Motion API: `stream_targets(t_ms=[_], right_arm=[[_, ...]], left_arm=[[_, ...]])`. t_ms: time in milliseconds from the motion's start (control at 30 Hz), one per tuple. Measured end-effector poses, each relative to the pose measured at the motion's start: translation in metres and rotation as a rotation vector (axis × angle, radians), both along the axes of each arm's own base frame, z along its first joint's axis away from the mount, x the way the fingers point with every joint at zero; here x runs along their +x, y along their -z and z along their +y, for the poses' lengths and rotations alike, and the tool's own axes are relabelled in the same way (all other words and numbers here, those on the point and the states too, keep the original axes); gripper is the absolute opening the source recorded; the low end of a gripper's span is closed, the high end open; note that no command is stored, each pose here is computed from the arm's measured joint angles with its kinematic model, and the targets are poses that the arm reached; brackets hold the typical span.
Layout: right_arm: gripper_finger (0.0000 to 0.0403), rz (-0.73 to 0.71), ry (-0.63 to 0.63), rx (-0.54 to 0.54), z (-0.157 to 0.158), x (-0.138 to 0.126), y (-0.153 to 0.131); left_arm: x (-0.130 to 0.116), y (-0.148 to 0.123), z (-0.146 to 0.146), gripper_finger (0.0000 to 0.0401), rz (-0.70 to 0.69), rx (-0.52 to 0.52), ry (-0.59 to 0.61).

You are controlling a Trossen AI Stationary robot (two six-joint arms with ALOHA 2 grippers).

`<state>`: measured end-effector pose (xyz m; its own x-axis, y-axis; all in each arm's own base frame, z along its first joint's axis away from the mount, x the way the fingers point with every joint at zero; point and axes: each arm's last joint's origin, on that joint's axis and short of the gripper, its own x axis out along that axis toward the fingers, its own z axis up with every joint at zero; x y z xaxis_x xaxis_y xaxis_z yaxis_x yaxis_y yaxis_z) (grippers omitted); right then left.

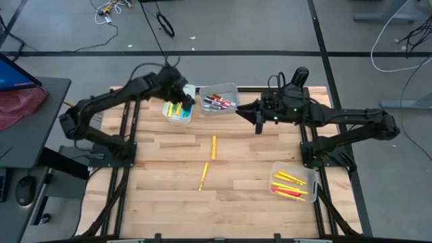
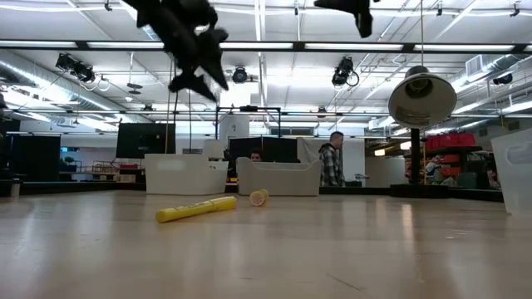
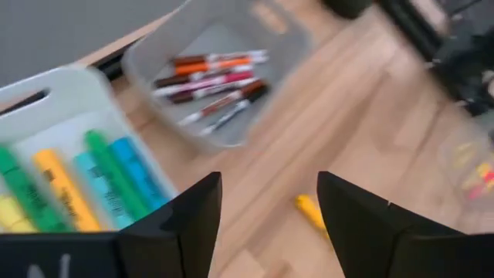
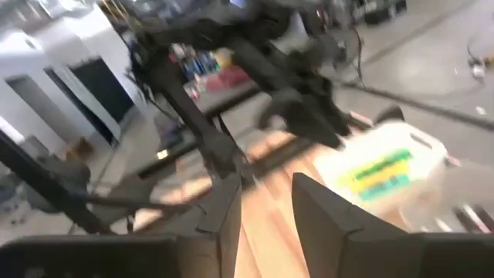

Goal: Pick & Place Markers
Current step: Put the dark yellow highlighter pen into the white bin

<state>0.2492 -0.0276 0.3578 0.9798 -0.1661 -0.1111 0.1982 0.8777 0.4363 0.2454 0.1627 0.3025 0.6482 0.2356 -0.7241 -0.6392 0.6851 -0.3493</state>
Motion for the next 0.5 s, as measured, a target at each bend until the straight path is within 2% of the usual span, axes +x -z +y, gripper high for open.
stream_targets(t_ms=[133, 300, 400, 500], right_arm=[[0.0116, 0.083, 0.013, 0.039, -0.003, -0.016, 0.002], [0.0116, 0.218, 0.021, 0.007, -0.005, -0.027, 0.011], [0.0123, 0.317, 0.005, -0.027, -0.004, -0.031, 0.018], [0.0136, 0.409, -0.004, -0.059, -0.004, -0.034, 0.026]], left_arm=[[0.02, -0.012, -0.045, 0.021, -0.04, 0.062, 0.07], [0.043, -0.009, -0.102, 0.0204, -0.052, 0.032, 0.127], [0.051, -0.002, -0.135, 0.0204, -0.032, 0.007, 0.087], [0.059, 0.008, -0.163, 0.0204, -0.023, -0.004, -0.012]])
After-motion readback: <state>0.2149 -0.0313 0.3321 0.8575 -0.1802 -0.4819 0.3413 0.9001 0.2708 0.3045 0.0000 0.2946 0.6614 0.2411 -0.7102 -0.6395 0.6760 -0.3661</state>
